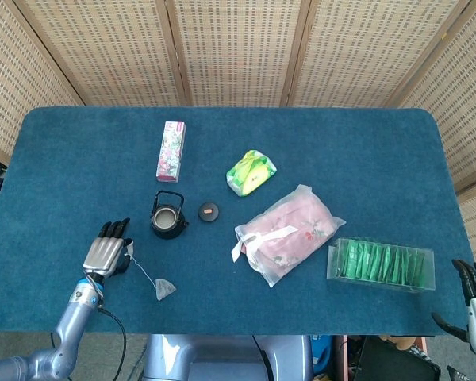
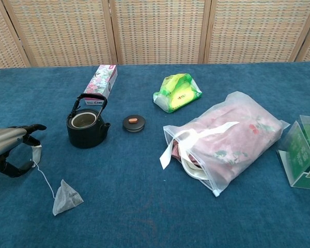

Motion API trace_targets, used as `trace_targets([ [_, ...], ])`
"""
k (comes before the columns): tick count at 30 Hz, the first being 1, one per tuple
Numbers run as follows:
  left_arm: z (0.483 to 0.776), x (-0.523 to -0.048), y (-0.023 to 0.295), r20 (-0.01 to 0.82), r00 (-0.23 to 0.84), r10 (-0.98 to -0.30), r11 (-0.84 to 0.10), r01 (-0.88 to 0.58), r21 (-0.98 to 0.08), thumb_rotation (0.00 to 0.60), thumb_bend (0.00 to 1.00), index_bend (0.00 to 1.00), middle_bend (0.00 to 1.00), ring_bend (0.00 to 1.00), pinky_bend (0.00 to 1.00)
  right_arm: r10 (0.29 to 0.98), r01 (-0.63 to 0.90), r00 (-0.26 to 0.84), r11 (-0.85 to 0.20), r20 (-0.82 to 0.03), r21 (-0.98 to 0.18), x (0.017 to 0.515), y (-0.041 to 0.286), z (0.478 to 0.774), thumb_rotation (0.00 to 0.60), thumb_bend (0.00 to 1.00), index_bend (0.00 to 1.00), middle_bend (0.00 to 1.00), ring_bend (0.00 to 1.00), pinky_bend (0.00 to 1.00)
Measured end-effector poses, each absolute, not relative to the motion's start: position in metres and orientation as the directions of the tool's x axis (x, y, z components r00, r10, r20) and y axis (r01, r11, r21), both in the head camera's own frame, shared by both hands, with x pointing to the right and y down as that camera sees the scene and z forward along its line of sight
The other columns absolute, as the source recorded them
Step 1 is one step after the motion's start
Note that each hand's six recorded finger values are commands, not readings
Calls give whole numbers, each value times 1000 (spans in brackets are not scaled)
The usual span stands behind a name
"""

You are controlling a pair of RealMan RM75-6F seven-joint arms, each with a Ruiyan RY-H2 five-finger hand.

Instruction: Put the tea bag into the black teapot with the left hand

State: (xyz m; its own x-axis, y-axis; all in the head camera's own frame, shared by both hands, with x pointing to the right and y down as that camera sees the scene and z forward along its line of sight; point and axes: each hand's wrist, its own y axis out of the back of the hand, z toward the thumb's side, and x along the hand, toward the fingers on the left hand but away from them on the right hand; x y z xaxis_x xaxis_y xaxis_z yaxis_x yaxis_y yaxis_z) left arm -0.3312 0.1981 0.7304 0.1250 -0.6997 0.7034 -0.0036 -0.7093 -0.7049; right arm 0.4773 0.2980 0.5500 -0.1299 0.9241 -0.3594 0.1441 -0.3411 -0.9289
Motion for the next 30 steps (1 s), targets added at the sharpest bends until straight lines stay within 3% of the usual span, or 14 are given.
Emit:
trace_targets([
  [14,723,-333,194,673,130,-728,-683,-39,-730,600,590,623,0,0,0,925,143,-126,-340,-358,-929,476,296,550,600,9,118,194,80,157],
  [30,674,-338,170,567,156,-808,-585,-112,-803,600,590,631,0,0,0,928,151,-117,-335,-353,-930,474,295,551,600,8,118,194,80,157],
])
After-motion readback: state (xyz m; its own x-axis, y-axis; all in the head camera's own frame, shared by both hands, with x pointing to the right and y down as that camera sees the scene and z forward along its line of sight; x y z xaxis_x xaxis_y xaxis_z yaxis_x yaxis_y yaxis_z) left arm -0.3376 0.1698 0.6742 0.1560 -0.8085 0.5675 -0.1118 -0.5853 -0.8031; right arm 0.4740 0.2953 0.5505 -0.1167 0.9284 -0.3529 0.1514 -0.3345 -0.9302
